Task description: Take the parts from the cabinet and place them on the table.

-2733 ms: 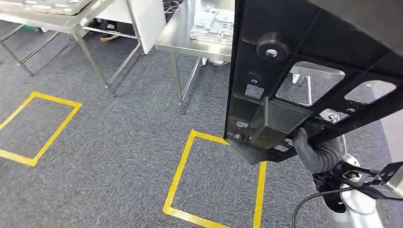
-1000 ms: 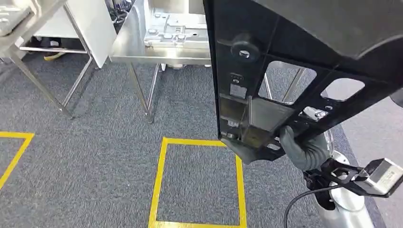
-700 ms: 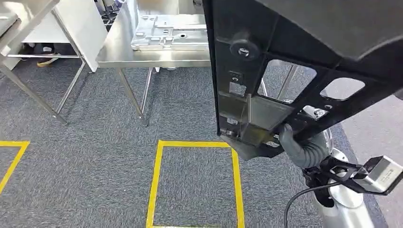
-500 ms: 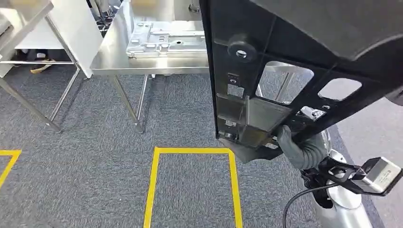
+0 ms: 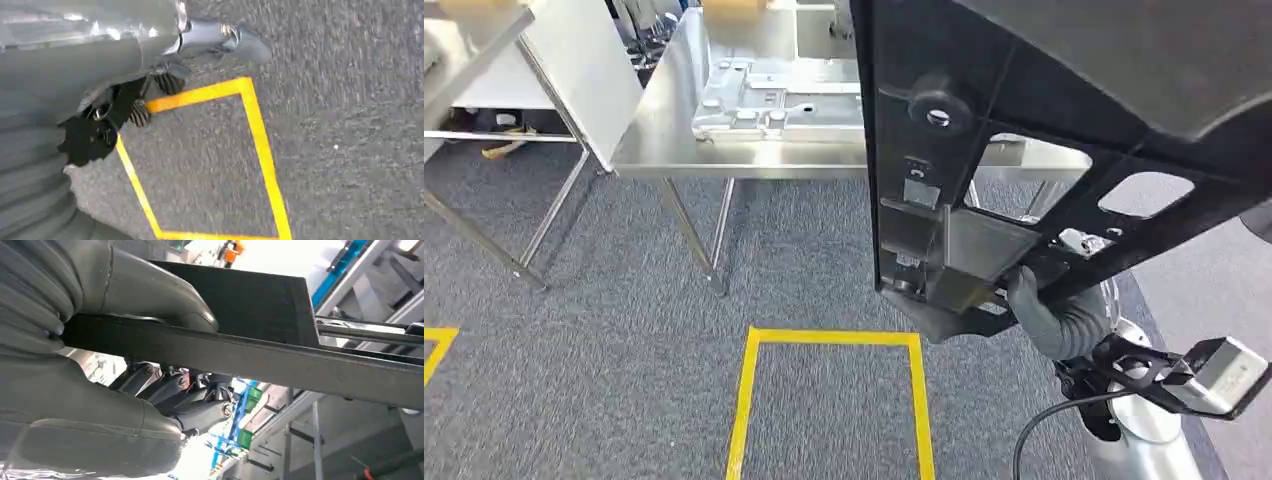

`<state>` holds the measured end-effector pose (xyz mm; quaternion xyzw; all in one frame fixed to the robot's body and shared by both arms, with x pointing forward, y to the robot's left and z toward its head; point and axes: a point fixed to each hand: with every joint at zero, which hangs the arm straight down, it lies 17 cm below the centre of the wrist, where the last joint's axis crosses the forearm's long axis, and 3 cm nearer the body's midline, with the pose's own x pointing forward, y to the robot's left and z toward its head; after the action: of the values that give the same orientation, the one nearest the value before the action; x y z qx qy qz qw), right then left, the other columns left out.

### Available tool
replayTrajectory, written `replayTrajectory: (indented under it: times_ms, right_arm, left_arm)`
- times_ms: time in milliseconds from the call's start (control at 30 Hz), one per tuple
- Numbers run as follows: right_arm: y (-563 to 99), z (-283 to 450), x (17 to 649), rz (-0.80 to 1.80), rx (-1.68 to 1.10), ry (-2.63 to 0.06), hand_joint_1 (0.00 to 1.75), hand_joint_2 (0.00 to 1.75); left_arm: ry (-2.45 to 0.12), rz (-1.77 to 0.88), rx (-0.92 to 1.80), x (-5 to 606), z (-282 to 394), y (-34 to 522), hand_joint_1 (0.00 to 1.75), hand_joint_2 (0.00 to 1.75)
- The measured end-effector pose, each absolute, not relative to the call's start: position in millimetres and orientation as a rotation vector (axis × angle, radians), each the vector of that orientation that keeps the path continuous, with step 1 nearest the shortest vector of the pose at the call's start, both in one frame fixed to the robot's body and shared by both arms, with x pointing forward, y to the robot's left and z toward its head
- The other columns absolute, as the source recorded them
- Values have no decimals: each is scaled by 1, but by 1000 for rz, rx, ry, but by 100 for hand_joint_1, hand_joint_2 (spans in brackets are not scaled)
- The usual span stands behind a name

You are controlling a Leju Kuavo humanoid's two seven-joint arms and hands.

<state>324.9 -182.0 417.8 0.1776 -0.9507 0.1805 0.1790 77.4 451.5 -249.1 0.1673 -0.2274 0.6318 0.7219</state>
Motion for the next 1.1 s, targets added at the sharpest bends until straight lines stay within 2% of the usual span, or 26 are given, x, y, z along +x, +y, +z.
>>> replayTrajectory:
  times_ms: [1100]
  right_arm:
    - [-180, 414, 324, 514, 517, -2678, 175, 175]
  left_arm:
    - [-499, 1397, 371, 79, -249, 453, 0, 175]
